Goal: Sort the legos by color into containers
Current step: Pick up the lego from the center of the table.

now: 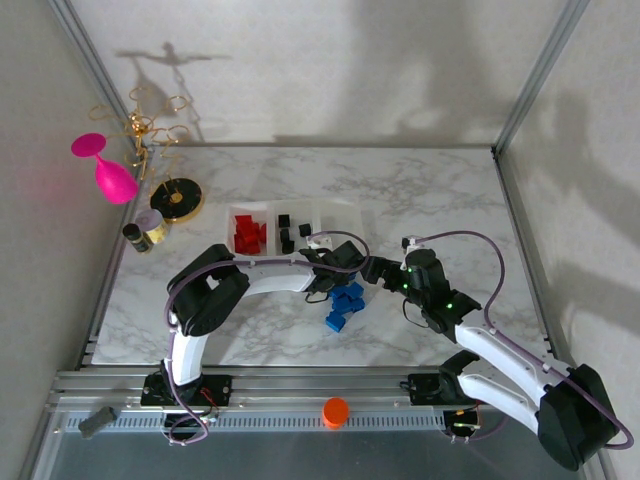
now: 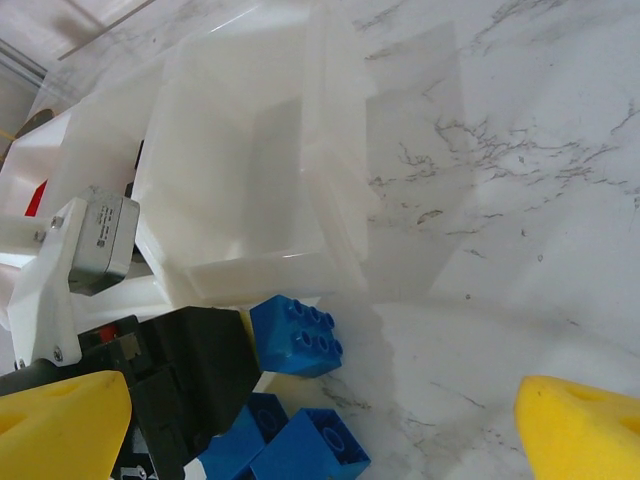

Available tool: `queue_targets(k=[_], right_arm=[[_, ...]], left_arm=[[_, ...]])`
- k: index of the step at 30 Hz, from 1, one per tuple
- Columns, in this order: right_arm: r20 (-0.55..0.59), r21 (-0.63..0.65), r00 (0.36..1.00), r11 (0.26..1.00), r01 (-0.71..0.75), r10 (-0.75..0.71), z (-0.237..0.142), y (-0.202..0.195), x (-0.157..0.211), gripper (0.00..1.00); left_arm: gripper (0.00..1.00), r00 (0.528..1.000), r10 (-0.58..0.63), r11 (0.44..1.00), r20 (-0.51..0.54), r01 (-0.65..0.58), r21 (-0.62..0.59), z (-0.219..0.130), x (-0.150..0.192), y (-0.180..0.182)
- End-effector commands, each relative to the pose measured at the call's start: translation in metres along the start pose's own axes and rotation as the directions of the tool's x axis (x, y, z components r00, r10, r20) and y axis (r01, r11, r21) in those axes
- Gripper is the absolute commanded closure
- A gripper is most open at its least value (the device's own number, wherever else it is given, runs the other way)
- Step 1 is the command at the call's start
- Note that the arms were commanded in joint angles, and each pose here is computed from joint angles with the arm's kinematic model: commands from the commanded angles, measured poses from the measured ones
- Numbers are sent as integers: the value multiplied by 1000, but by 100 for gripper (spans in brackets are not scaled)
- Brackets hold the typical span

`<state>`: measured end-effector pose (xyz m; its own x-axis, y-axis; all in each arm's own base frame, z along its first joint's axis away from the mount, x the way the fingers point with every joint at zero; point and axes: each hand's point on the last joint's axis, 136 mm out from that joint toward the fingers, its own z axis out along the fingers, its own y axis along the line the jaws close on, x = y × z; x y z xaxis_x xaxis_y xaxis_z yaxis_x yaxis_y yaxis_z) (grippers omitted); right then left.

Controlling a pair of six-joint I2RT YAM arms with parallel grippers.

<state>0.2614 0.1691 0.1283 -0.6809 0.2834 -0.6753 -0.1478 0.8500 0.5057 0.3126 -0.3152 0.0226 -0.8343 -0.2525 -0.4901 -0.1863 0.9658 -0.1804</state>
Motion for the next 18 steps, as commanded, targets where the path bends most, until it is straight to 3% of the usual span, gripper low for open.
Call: queue_targets(k=[1, 13, 18], right_arm=[[27, -26, 1000, 1000, 2, -1, -1, 8, -10, 1], [53, -13, 995, 997, 82, -81, -7, 16, -27, 1], [42, -43, 995, 994, 96, -95, -2, 25, -29, 1]], left_arm=[[71, 1000, 8, 1000, 20, -8, -27, -3, -5, 8], [76, 999, 40, 998, 35, -42, 48, -59, -5, 8], [76, 994, 25, 996, 105, -34, 87, -94, -33, 9]])
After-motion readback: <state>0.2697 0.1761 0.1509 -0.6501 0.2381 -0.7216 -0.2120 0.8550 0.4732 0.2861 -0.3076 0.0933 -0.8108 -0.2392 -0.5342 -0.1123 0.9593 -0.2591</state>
